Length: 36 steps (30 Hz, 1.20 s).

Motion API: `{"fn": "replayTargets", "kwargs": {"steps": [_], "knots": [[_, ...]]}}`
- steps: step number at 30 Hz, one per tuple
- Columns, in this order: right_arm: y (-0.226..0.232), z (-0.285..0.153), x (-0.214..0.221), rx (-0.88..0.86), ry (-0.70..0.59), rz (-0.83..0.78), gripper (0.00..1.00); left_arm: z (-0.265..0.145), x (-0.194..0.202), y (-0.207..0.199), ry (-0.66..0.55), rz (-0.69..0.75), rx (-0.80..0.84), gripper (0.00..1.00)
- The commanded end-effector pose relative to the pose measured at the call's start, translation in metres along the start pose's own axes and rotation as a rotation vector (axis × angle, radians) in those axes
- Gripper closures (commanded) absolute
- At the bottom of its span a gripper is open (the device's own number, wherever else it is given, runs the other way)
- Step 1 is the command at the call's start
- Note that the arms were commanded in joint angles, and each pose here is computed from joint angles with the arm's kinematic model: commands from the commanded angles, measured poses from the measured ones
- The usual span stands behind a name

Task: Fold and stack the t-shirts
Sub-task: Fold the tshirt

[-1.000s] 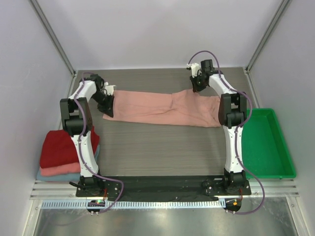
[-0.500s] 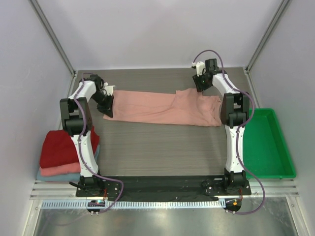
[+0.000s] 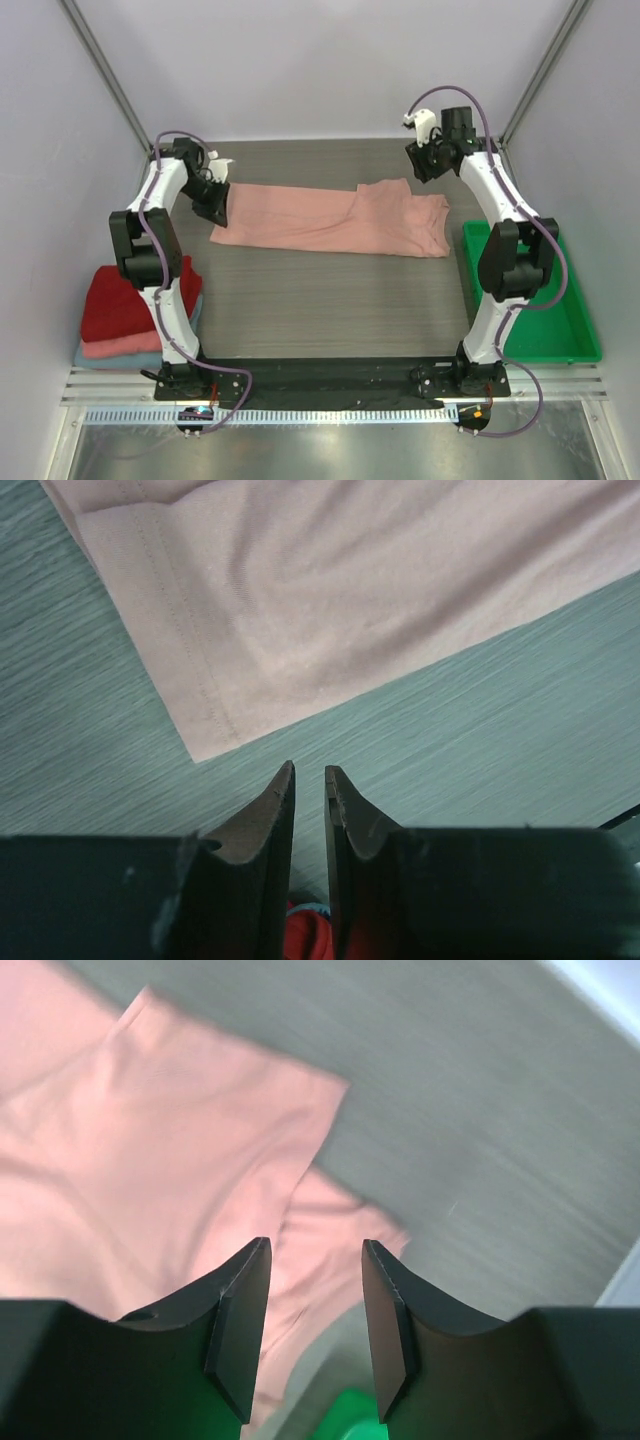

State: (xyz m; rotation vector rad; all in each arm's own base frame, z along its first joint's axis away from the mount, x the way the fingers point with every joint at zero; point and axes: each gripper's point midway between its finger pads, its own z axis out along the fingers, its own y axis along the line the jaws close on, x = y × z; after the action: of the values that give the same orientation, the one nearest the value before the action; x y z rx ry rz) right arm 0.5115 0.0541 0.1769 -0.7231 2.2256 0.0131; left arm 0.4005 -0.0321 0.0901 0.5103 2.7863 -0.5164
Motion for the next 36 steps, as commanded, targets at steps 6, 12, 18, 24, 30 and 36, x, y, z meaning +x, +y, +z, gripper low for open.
{"fn": "replayTargets", "kwargs": {"steps": [6, 12, 18, 24, 30, 36], "knots": [[0.082, -0.039, 0.124, -0.321, 0.27, -0.024, 0.53, 0.017, 0.01, 0.013, 0.041, 0.013, -0.013, 0.83], [0.084, -0.053, 0.139, -0.309, 0.285, -0.045, 0.53, 0.021, 0.007, 0.026, 0.031, -0.008, -0.029, 0.85], [0.089, -0.048, 0.157, -0.338, 0.324, -0.041, 0.53, 0.029, 0.006, 0.029, 0.033, -0.034, -0.017, 0.85], [0.104, -0.036, 0.177, -0.407, 0.367, -0.013, 0.56, 0.038, 0.005, 0.029, 0.041, -0.054, 0.007, 0.85], [0.107, -0.036, 0.178, -0.416, 0.362, 0.002, 0.81, 0.043, 0.007, 0.035, 0.062, -0.045, -0.006, 0.85], [0.104, -0.043, 0.171, -0.392, 0.333, -0.005, 0.86, 0.044, 0.007, 0.036, 0.054, -0.047, -0.005, 0.85]]}}
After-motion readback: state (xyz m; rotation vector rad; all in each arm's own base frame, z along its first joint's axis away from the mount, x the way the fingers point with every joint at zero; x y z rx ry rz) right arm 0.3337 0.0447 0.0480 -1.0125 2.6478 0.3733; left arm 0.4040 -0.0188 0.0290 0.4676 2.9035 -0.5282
